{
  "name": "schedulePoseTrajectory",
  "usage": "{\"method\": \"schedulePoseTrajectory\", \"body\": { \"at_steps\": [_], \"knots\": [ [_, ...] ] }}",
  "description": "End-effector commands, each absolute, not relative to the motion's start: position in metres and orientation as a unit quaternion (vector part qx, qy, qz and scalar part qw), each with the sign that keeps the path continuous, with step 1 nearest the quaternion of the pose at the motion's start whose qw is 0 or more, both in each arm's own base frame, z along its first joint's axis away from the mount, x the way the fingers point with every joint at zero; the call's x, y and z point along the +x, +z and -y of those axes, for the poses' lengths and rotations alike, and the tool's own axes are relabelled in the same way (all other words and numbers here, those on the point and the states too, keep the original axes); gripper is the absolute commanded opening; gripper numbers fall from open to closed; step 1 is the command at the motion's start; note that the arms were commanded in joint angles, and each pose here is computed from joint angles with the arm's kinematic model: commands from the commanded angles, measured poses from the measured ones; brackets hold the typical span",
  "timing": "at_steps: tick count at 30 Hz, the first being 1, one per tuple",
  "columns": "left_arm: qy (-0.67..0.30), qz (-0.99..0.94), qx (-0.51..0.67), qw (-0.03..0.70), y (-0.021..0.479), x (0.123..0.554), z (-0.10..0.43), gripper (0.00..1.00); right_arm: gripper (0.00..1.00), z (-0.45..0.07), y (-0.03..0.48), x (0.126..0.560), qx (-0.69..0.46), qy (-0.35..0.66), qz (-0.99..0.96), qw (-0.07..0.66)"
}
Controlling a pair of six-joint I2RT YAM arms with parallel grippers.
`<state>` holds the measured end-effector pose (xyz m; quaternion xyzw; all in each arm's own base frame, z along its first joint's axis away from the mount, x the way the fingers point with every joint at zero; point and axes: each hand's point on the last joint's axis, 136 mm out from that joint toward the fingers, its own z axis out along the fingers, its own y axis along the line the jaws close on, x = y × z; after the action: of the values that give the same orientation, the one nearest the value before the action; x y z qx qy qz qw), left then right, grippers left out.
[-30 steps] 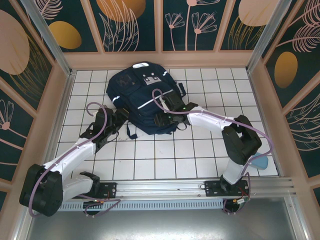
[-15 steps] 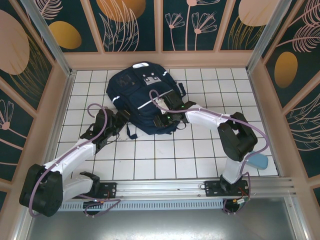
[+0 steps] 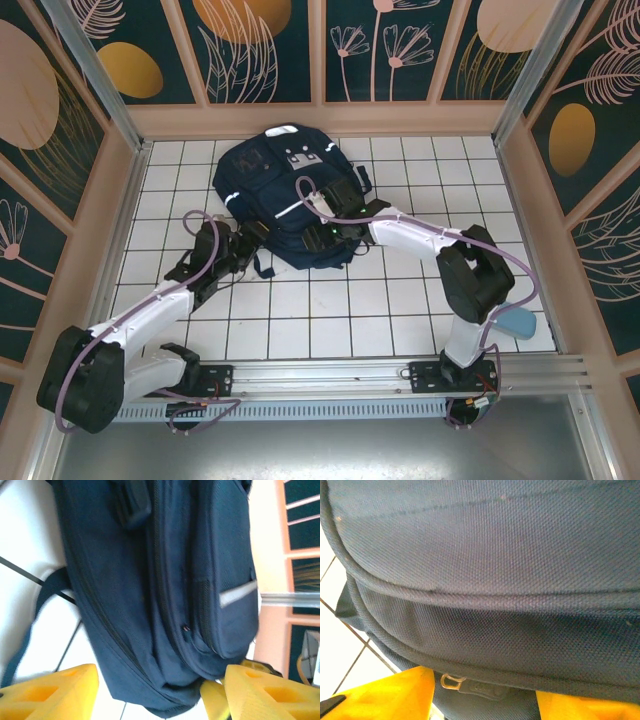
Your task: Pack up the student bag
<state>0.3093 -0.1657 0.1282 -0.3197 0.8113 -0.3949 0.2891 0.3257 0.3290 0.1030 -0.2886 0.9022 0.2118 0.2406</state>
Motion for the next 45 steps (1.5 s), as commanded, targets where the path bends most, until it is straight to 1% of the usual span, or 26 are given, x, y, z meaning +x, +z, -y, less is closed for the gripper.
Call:
{"method": "schedulePoseTrajectory", "body": {
  "at_steps": [1,6,9,12,20,27,34,37,39,42,45],
  "knots": [
    [-0.447,-0.787,-0.320,0.280,0.143,0.311,0.189,0.66,0.55,-0.345,0.161,0.337,-0.279,0.264,-0.867,0.316],
    [-0.489,-0.765,-0.329,0.258,0.146,0.317,0.218,0.58,0.53,-0.343,0.161,0.339,-0.274,0.262,-0.869,0.319],
    [-0.497,-0.759,-0.338,0.251,0.144,0.323,0.228,0.50,0.53,-0.341,0.158,0.335,-0.271,0.268,-0.870,0.314],
    [-0.499,-0.752,-0.350,0.249,0.141,0.331,0.232,0.44,0.52,-0.340,0.159,0.332,-0.268,0.282,-0.866,0.313],
    [-0.504,-0.737,-0.374,0.252,0.138,0.341,0.233,0.34,0.49,-0.339,0.159,0.330,-0.269,0.290,-0.864,0.312],
    [-0.488,-0.736,-0.402,0.244,0.124,0.342,0.227,0.32,0.48,-0.341,0.160,0.331,-0.267,0.295,-0.862,0.313],
    [-0.485,-0.727,-0.432,0.226,0.115,0.339,0.224,0.36,0.48,-0.342,0.160,0.332,-0.259,0.299,-0.863,0.313],
    [-0.482,-0.724,-0.444,0.215,0.109,0.338,0.224,0.34,0.48,-0.342,0.160,0.332,-0.257,0.300,-0.864,0.313],
    [-0.480,-0.722,-0.448,0.217,0.108,0.339,0.223,0.27,0.47,-0.342,0.161,0.332,-0.256,0.301,-0.863,0.314],
    [-0.477,-0.721,-0.449,0.226,0.109,0.342,0.222,0.19,0.46,-0.341,0.160,0.332,-0.256,0.300,-0.864,0.314],
    [-0.471,-0.723,-0.443,0.243,0.116,0.347,0.220,0.08,0.46,-0.338,0.160,0.331,-0.257,0.296,-0.864,0.316]
  ]
}}
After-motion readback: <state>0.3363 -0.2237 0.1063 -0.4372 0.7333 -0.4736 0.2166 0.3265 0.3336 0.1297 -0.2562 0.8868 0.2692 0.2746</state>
